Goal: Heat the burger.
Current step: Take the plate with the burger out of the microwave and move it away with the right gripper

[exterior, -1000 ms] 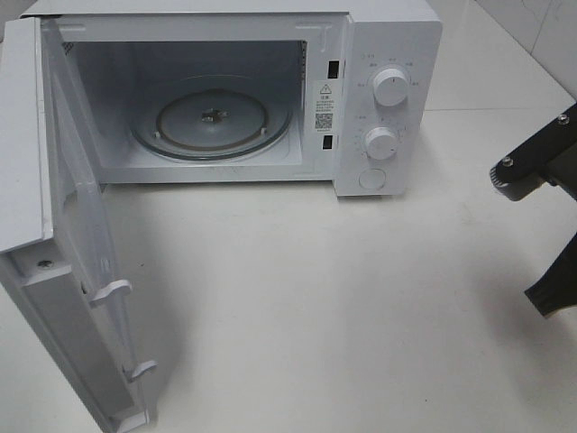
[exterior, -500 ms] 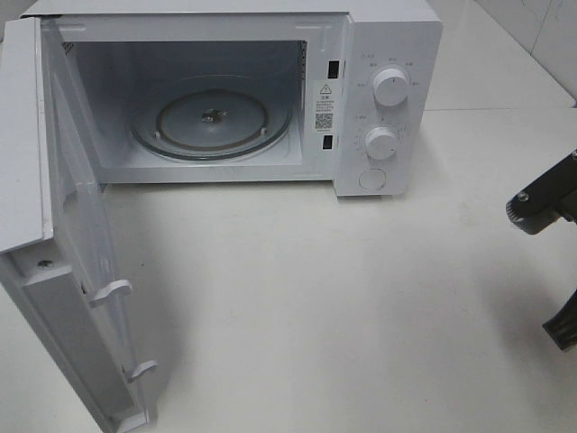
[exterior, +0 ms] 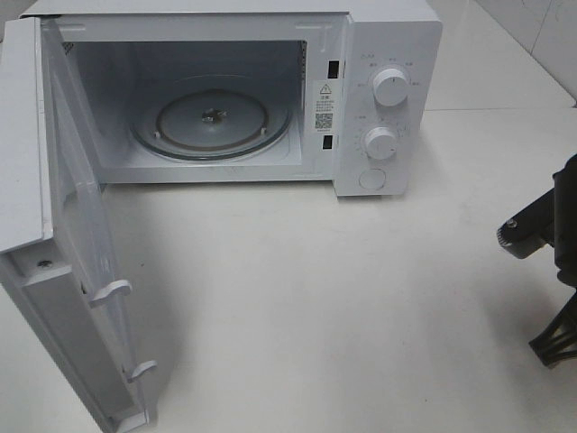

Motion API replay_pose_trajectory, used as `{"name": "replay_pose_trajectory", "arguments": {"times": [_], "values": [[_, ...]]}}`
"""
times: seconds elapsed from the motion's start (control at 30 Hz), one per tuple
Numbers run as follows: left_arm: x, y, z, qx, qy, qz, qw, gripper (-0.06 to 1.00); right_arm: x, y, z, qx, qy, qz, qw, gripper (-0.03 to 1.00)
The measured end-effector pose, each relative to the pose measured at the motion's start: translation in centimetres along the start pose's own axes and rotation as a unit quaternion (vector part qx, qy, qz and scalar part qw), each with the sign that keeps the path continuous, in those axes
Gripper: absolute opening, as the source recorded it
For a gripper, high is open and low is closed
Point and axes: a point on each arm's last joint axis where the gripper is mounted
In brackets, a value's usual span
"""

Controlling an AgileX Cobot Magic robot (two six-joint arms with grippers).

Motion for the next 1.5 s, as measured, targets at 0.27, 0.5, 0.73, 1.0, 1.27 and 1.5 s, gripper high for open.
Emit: {"name": "replay_pose_trajectory", "arguments": {"times": [0.27, 0.5, 0.73, 1.0, 1.27, 1.5], "values": [[0.0, 0.0, 0.0, 0.0, 0.0, 0.0, 1.0, 0.99, 0.9, -1.5, 0.5, 0.014, -0.005, -0.002, 1.0, 0.11], [0.0, 0.0, 0.0, 0.0, 0.0, 0.0, 1.0, 0.99, 1.8, -2.9, 1.0, 0.022, -0.007, 0.004, 1.0, 0.11], [0.0, 0.0, 0.0, 0.0, 0.0, 0.0, 1.0, 0.99, 2.8, -4.1, 1.3, 0.025, -0.002, 0.0, 1.0, 0.11], [0.0, 0.0, 0.0, 0.0, 0.0, 0.0, 1.0, 0.99, 4.0, -5.2, 1.4, 0.029, 0.007, -0.001, 1.0, 0.11], [0.0, 0.0, 0.0, 0.0, 0.0, 0.0, 1.0, 0.99, 5.0, -6.3, 1.2, 0.039, 0.015, -0.007, 0.999, 0.11], [0.0, 0.0, 0.0, 0.0, 0.0, 0.0, 1.0, 0.99, 5.7, -6.9, 1.0, 0.045, 0.013, -0.008, 0.999, 0.11]]}}
Point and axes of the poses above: a point on each arm's last joint axis where the gripper is mounted, y pointing back along that axis away from the gripper, x along the wrist's bending axis when the last joint is at zero, z = x × y, and after that the axes turned 6 degrees about -y, right-handed
